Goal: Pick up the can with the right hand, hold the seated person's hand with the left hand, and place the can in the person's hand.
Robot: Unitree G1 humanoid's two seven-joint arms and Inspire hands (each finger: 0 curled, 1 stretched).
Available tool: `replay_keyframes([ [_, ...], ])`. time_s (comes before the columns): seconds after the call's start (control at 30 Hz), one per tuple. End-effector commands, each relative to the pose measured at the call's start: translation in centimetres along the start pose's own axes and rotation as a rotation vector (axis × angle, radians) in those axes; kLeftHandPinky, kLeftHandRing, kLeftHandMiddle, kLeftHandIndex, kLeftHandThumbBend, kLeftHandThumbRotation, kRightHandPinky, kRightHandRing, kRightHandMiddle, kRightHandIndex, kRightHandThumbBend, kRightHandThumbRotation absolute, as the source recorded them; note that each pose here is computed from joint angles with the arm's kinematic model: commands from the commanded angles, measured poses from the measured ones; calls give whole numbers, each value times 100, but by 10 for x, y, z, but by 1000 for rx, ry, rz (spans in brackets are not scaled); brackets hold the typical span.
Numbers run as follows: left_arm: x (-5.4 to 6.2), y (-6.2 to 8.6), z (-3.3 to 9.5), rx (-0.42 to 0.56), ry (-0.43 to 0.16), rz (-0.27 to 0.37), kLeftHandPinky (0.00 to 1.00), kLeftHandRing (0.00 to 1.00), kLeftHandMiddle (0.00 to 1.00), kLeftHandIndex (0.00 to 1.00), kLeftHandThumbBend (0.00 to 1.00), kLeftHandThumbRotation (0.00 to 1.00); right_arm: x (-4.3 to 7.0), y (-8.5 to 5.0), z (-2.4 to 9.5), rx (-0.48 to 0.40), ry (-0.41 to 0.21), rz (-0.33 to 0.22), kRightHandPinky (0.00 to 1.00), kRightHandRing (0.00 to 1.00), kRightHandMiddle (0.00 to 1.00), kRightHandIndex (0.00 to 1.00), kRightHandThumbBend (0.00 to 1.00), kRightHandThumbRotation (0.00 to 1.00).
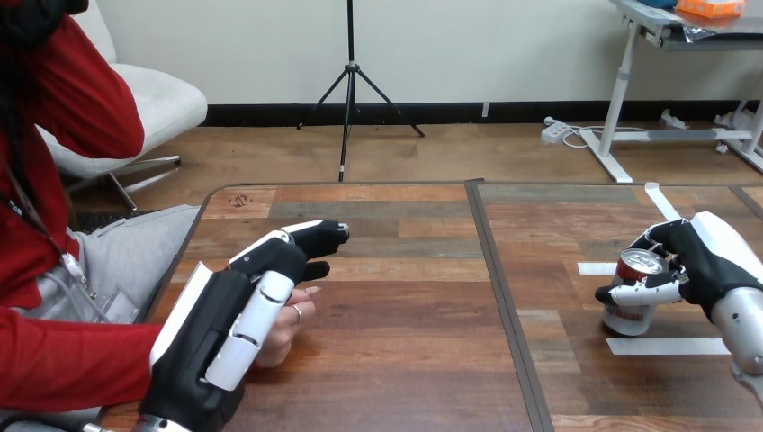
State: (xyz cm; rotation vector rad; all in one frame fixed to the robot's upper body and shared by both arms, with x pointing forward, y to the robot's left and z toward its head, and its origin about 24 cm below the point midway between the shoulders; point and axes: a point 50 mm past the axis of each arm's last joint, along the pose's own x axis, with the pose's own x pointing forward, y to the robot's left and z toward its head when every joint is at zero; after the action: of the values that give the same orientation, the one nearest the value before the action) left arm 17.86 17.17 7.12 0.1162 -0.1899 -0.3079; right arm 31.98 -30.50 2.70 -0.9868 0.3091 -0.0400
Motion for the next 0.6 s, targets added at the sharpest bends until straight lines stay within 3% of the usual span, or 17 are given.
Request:
replay_keyframes([
  [0.0,11,6,17,104,-110,15,73,80,78,72,58,92,18,-59,54,-17,-199,-135,35,38,44,48,71,0],
  [0.33,14,14,27,296,-144,39,57,74,74,67,52,83,18,-68,66,-35,-258,-96,37,38,44,48,72,0],
  [0.53,15,20,35,523,-141,51,54,74,74,67,60,75,18,-73,74,-63,-296,-85,36,37,44,49,73,0],
  [0.57,16,21,36,561,-138,54,55,73,74,68,66,72,18,-74,75,-65,-304,-84,36,37,44,49,73,0],
])
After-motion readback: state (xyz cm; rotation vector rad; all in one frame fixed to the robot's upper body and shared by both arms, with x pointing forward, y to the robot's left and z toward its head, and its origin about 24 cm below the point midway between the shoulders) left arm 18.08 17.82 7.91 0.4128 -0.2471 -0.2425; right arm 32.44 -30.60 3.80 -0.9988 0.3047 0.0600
